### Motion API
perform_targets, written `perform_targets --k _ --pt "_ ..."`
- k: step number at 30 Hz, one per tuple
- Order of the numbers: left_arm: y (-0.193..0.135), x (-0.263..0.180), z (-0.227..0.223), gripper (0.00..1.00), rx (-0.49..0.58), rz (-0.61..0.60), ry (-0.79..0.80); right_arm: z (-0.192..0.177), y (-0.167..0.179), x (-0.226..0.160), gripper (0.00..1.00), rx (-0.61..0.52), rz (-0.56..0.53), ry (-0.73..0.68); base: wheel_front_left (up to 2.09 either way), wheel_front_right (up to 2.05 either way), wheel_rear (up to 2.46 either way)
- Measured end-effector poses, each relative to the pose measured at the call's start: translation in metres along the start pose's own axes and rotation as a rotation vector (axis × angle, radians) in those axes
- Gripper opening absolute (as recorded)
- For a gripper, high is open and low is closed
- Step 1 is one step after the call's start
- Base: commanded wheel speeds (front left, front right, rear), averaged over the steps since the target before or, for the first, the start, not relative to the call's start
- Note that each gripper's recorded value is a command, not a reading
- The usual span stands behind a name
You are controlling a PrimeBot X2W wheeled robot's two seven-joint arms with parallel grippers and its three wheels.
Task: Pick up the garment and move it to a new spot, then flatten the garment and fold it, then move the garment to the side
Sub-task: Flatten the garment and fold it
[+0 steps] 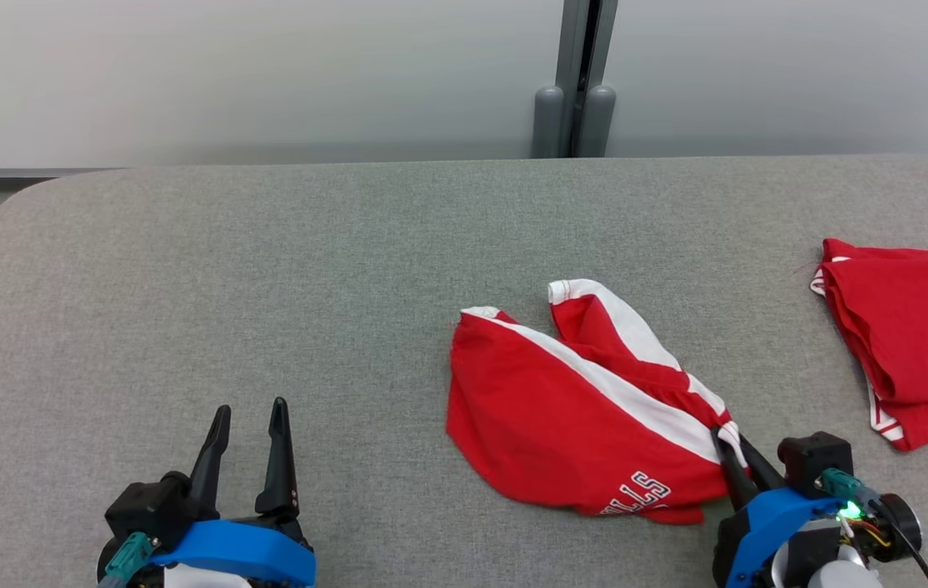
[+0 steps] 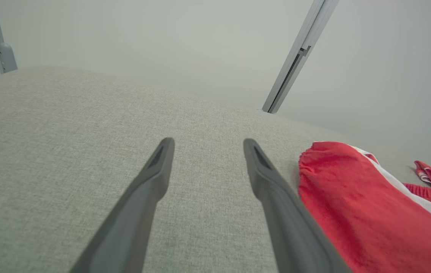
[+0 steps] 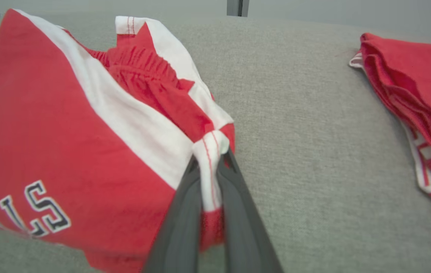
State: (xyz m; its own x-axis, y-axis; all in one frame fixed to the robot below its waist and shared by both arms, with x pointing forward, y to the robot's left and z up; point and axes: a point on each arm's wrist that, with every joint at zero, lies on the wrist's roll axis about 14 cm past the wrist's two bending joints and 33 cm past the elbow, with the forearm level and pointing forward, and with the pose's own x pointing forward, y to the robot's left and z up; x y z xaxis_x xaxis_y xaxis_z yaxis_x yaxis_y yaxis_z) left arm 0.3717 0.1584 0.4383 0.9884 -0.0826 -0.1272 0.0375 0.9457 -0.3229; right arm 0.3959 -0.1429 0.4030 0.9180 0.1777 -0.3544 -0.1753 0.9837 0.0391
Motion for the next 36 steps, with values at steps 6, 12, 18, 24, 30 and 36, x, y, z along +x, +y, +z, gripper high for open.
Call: perform_targets --k 6,12,18,24,30,36 --pt "0.004 -0.003 0.0 1.0 0.001 0.01 0.001 -0.011 -0.018 -0.004 1.0 -0.004 -0.055 0.027 0.0 0.0 0.0" --pt "0.009 -0.005 0.002 1.0 -0.002 0.024 -0.004 0.022 -0.015 0.002 1.0 0.001 -0.048 -0.072 0.0 0.0 0.0" --pt "0.01 -0.006 0.002 1.0 -0.003 0.028 -0.007 0.087 0.023 0.011 1.0 -0.05 0.065 -0.212 0.0 0.0 0.0" --pt "0.01 -0.001 0.005 1.0 -0.007 0.03 -0.015 0.117 0.074 0.036 1.0 -0.16 0.236 -0.159 0.0 0.0 0.0" --pt "0.019 -0.006 0.008 1.0 -0.019 0.065 -0.026 0.105 0.123 0.064 1.0 -0.305 0.392 0.005 0.0 0.0 0.0" --pt "0.034 -0.015 0.009 1.0 -0.03 0.121 -0.032 0.074 0.135 0.086 1.0 -0.429 0.437 0.174 0.0 0.0 0.0"
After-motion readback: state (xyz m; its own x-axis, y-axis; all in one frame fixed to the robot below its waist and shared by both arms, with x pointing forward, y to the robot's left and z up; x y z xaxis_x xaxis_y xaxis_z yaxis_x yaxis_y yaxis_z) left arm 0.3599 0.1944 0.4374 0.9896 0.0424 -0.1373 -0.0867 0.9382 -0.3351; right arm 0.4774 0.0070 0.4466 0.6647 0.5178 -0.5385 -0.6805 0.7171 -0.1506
